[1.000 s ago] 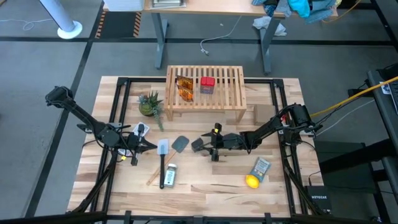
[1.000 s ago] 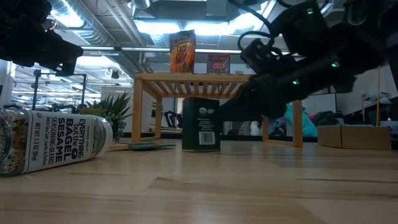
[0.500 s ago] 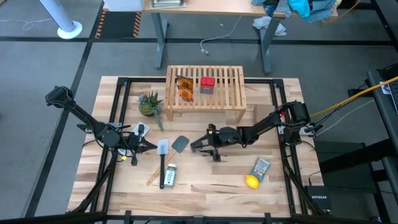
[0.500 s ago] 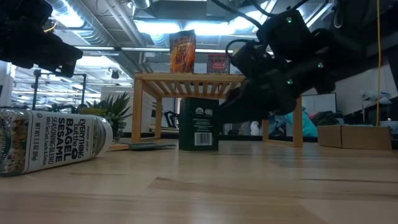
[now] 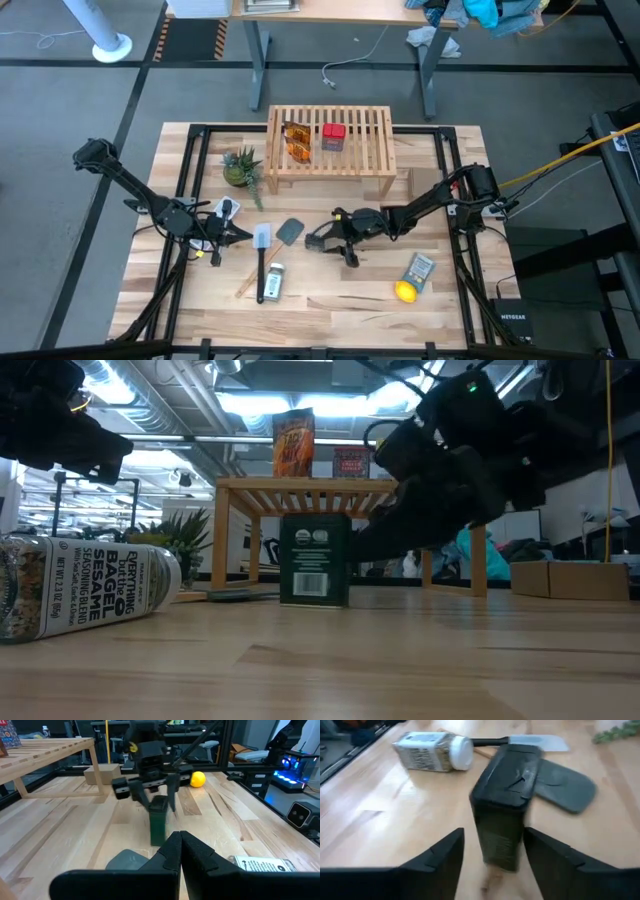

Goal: Shelf spices
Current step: Put the black seasoning can on the shelf

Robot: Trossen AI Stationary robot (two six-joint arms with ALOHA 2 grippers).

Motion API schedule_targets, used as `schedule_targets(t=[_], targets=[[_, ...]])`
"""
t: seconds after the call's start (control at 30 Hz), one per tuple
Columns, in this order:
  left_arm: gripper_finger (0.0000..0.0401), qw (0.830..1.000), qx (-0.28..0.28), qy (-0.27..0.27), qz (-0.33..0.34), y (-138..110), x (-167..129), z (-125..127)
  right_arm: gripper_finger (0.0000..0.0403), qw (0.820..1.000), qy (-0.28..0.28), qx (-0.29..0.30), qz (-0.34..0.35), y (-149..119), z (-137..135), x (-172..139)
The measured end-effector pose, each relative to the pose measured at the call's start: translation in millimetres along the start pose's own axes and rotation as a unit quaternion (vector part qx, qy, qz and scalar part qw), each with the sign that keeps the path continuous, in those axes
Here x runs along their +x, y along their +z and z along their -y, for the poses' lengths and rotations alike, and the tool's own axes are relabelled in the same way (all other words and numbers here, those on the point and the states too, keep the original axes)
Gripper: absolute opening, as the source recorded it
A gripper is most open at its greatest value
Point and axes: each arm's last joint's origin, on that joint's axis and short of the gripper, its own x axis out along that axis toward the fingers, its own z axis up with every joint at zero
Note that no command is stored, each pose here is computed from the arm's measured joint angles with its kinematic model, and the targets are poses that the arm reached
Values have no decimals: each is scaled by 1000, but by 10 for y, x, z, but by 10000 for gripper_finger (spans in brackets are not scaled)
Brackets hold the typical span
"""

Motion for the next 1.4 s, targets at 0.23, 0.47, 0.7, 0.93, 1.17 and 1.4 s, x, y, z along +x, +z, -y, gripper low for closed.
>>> schedule_targets(t=[0.23,0.47,0.7,0.93,1.17,1.4], targets=[[0,1000,0,0,0,0,0,0,141,998,-57,-26,13,1,-211,25],[0,1000,2,0,0,0,0,0,117,999,-34,-29,10,-5,-242,27],[0,1000,2,0,0,-1,0,0,100,999,-6,-31,24,22,-284,29],[0,1000,1,0,0,-1,0,0,77,998,3,-37,55,186,-339,143],[0,1000,-10,0,-1,-2,0,0,65,998,1,-37,49,172,-319,388],[0,1000,-9,0,-3,-8,0,-1,65,995,17,-42,86,350,-344,439]])
